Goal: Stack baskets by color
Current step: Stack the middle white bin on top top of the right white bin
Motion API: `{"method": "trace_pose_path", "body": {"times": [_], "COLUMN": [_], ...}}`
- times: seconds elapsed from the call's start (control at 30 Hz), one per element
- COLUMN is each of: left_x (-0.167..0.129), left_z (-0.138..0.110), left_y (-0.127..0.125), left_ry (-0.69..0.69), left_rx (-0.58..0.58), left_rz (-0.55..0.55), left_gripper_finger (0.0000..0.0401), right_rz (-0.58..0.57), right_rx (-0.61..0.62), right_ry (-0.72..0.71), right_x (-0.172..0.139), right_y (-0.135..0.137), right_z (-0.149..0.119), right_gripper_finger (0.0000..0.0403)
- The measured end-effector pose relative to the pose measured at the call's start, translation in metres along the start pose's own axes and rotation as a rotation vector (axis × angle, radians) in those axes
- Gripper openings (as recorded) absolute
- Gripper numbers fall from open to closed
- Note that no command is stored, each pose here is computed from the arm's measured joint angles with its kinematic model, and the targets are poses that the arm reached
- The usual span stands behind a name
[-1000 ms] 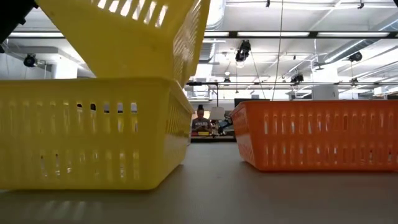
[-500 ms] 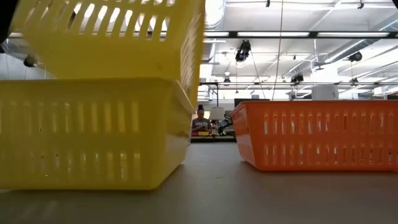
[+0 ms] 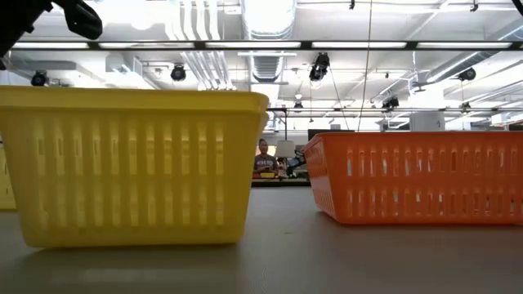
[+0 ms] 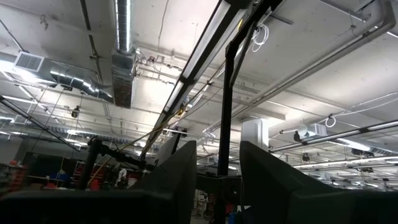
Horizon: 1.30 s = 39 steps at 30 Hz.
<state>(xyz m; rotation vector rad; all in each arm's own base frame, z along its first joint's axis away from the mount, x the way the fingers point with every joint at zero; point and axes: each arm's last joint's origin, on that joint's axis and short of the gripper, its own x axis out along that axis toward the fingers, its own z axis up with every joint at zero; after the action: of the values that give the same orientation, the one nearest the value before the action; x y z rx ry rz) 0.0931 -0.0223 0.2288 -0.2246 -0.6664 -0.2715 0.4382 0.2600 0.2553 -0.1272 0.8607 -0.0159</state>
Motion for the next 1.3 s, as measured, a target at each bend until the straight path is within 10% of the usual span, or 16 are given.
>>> {"method": "trace_pose_path", "body": {"times": [0.43,0.8,1.3], "left_x": [0.0,0.004,0.028], "left_z": [-0.003,-0.014,-0.022], "left_y": [0.0,0.004,0.011], "left_ry": [0.029,0.098,0.177], "left_rx": [-0.002,0.001,0.007], "left_rz": [0.005,0.084,0.304], "left_gripper_finger": [0.0107,0.0107,0.0107], "right_rz": [0.046,0.106,0.071], "right_rx": [-0.275,-0.368,-0.367], "right_ry": [0.026,0.095,-0.319], "right_x": [0.003,-0.007,-0.038], "right_y": [-0.003,-0.026,-0.093], "right_z": [-0.002,-0.02,-0.096], "right_gripper_finger": [0.0017,0.0009,0.0009]}}
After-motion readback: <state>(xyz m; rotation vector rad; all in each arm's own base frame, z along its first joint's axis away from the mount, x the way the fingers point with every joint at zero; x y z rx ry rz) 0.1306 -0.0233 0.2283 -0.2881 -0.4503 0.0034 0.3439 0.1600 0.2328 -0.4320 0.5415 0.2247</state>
